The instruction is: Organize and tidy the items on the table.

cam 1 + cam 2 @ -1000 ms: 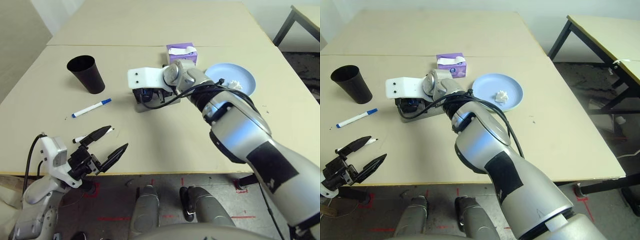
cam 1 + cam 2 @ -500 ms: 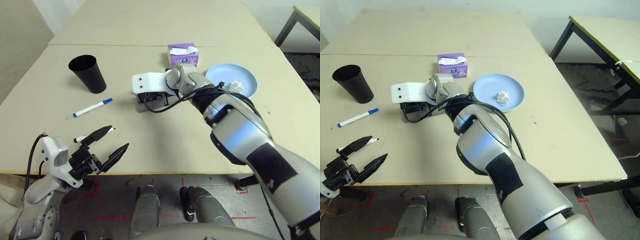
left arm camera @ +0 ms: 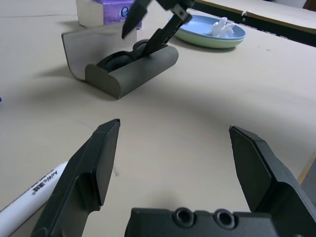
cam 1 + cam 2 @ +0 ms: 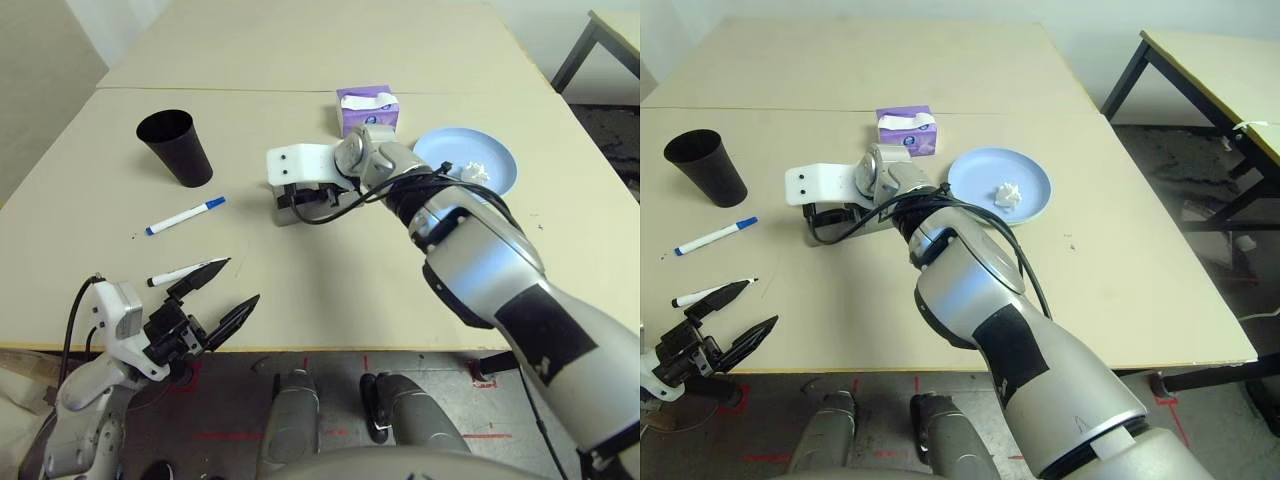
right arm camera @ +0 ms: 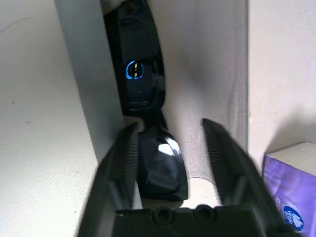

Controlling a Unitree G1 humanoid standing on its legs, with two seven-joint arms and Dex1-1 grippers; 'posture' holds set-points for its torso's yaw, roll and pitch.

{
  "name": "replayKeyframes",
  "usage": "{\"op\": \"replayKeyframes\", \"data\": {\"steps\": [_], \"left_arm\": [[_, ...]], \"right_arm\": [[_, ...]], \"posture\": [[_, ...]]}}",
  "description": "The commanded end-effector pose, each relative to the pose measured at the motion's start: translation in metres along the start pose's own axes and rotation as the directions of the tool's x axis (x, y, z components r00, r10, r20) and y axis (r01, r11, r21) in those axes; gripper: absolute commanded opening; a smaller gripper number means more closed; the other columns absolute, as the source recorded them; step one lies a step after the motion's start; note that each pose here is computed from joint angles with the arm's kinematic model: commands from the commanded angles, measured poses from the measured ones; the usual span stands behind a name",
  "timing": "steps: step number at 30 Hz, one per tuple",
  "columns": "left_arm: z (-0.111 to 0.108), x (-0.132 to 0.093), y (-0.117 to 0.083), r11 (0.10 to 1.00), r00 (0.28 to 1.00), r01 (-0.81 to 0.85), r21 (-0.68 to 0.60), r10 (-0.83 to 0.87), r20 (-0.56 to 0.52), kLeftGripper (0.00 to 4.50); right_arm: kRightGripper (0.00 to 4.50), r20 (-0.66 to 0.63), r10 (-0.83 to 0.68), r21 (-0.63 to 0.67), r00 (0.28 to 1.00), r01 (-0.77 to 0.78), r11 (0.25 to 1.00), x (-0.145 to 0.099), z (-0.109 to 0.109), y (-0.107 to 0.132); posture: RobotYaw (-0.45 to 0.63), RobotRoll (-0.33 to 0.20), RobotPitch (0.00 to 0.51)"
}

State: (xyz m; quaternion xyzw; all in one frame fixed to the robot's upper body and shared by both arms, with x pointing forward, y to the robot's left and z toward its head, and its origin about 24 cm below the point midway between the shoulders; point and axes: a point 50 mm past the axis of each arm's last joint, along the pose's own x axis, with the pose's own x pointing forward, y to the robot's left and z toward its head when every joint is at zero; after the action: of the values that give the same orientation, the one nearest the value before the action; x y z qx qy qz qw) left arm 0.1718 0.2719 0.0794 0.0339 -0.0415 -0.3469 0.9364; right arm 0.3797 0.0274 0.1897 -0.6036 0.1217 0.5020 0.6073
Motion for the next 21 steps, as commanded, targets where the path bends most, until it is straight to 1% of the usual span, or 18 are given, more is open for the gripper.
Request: {"op": "replayKeyframes", "data": {"steps": [1,2,3,7,11,17,21], "left_arm": [[-0.009,-0.002,0.0,1.0,1.0,0.008,-0.011,-0.008,-0.024,4.5],[-0.01,-0.002,0.001,1.0,1.0,0.009,-0.012,-0.009,-0.026,4.5],[-0.011,-0.001,0.003,1.0,1.0,0.009,-0.014,-0.009,-0.028,4.5],[-0.012,0.002,0.005,1.0,0.999,0.014,-0.022,-0.014,-0.032,4.5],[-0.012,0.007,0.006,0.999,0.999,0.02,-0.027,-0.021,-0.031,4.5],[-0.011,0.014,0.002,0.999,0.999,0.031,-0.032,-0.032,-0.027,4.5],[-0.01,0.015,0.0,0.999,0.999,0.028,-0.037,-0.029,-0.029,4.5]], "right_arm": [[3.97,-0.004,0.04,0.028,0.999,-0.04,0.999,0.005,-0.006,0.007],[4.35,-0.006,0.038,0.029,0.999,-0.038,0.999,0.004,-0.007,0.006],[4.47,-0.008,0.036,0.029,0.999,-0.036,0.999,0.004,-0.007,0.006],[4.47,-0.025,0.023,0.023,0.999,-0.022,0.999,0.0,-0.011,0.003],[4.47,-0.023,-0.023,0.024,0.999,0.024,0.999,-0.007,-0.01,-0.006],[4.47,0.035,-0.116,0.059,0.993,0.114,0.992,-0.017,-0.002,-0.019],[4.47,0.091,-0.106,0.082,0.99,0.099,0.992,-0.029,0.008,-0.029]], "posture": [[0.09,0.0,0.171],[0.08,0.0,0.171],[0.08,0.0,0.169],[0.06,0.0,0.164],[0.05,0.0,0.158],[0.05,0.0,0.153],[0.05,0.0,0.148]]}}
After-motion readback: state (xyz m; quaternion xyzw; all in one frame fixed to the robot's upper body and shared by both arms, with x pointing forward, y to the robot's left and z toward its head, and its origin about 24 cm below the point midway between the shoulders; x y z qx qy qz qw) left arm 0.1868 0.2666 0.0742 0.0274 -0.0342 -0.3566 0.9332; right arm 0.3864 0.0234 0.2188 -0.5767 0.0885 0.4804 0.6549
